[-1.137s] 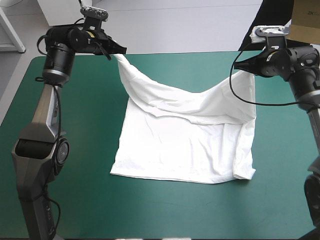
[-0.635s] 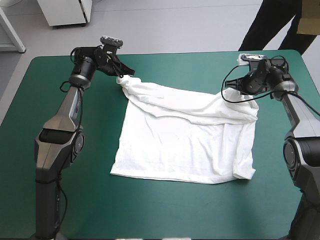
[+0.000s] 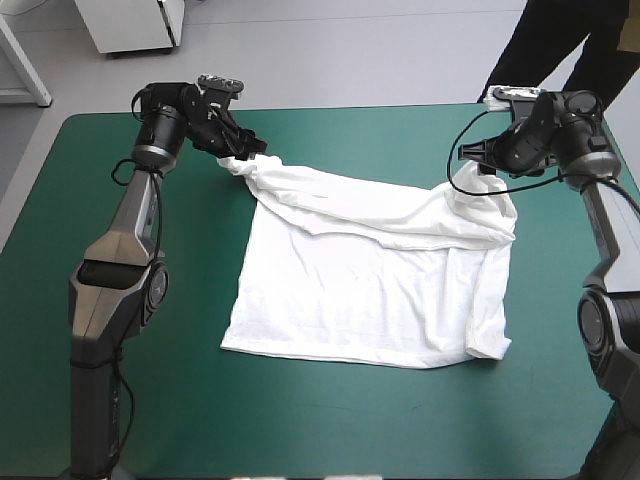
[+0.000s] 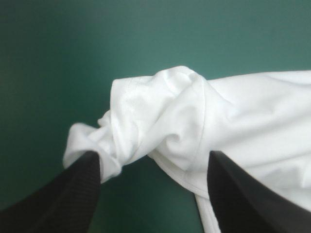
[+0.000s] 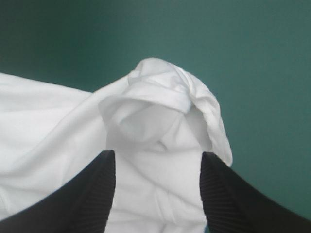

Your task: Fold the cloth

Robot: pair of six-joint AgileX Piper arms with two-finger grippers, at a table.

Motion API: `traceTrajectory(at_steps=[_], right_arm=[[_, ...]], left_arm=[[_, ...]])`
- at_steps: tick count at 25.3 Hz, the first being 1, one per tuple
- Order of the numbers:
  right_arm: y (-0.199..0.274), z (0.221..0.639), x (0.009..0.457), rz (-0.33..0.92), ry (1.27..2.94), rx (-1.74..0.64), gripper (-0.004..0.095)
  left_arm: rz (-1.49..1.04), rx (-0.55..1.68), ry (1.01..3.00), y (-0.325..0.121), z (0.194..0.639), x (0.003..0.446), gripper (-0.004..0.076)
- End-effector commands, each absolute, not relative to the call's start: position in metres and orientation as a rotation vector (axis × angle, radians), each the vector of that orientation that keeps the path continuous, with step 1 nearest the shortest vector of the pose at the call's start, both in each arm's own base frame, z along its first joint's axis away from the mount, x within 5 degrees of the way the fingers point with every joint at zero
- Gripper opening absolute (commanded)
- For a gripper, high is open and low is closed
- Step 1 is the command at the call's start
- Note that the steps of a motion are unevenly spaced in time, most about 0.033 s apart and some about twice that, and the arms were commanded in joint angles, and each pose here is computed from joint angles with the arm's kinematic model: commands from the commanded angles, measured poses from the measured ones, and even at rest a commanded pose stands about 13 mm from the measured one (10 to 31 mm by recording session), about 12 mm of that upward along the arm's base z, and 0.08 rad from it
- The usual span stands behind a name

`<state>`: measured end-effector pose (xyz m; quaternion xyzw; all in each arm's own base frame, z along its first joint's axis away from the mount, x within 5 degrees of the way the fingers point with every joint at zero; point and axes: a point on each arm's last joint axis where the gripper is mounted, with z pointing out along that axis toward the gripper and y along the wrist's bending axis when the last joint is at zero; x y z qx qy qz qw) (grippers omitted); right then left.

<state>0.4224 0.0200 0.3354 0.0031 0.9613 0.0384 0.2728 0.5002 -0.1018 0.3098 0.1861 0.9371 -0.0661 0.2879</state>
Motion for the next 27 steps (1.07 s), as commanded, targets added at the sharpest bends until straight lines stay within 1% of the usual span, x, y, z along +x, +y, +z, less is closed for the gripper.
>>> traceTrajectory(at_steps=[1, 4, 5, 6, 7, 8, 10, 13, 14, 17, 20, 22, 25, 27], right_arm=[[0.013, 0.387, 0.392, 0.068, 2.492, 0.009, 0.0510], [0.012, 0.404, 0.373, 0.068, 2.477, 0.011, 0.0510], [0.012, 0.409, 0.361, 0.062, 2.479, 0.010, 0.0510], [0.011, 0.410, 0.354, 0.060, 2.488, 0.009, 0.0510], [0.011, 0.411, 0.340, 0.062, 2.502, 0.010, 0.0510], [0.011, 0.411, 0.332, 0.066, 2.504, 0.010, 0.0510], [0.012, 0.412, 0.318, 0.085, 2.508, 0.012, 0.0507], [0.012, 0.413, 0.299, 0.091, 2.508, 0.012, 0.0468], [0.012, 0.414, 0.288, 0.090, 2.503, 0.010, 0.0442], [0.012, 0.415, 0.276, 0.095, 2.505, 0.007, 0.0417], [0.012, 0.419, 0.262, 0.099, 2.496, 0.006, 0.0416], [0.012, 0.422, 0.255, 0.101, 2.487, 0.006, 0.0416], [0.011, 0.427, 0.243, 0.101, 2.467, 0.005, 0.0416], [0.011, 0.431, 0.236, 0.096, 2.461, 0.003, 0.0416]], left_arm=[[-0.200, 0.445, 2.385, -0.098, 0.383, 0.466, 0.0447], [-0.205, 0.426, 2.386, -0.094, 0.401, 0.447, 0.0428], [-0.191, 0.424, 2.408, -0.090, 0.408, 0.432, 0.0410], [-0.186, 0.424, 2.433, -0.088, 0.408, 0.424, 0.0395], [-0.192, 0.423, 2.484, -0.085, 0.405, 0.405, 0.0371], [-0.203, 0.426, 2.525, -0.084, 0.399, 0.396, 0.0365], [-0.232, 0.418, 2.577, -0.082, 0.395, 0.372, 0.0364], [-0.243, 0.415, 2.629, -0.080, 0.391, 0.336, 0.0364], [-0.242, 0.422, 2.638, -0.082, 0.392, 0.316, 0.0365], [-0.245, 0.446, 2.664, -0.094, 0.389, 0.283, 0.0364], [-0.188, 0.464, 2.697, -0.106, 0.380, 0.256, 0.0364], [-0.118, 0.438, 2.719, -0.112, 0.373, 0.244, 0.0364], [-0.080, 0.353, 2.792, -0.122, 0.353, 0.233, 0.0365], [-0.069, 0.345, 2.843, -0.125, 0.339, 0.228, 0.0365]])
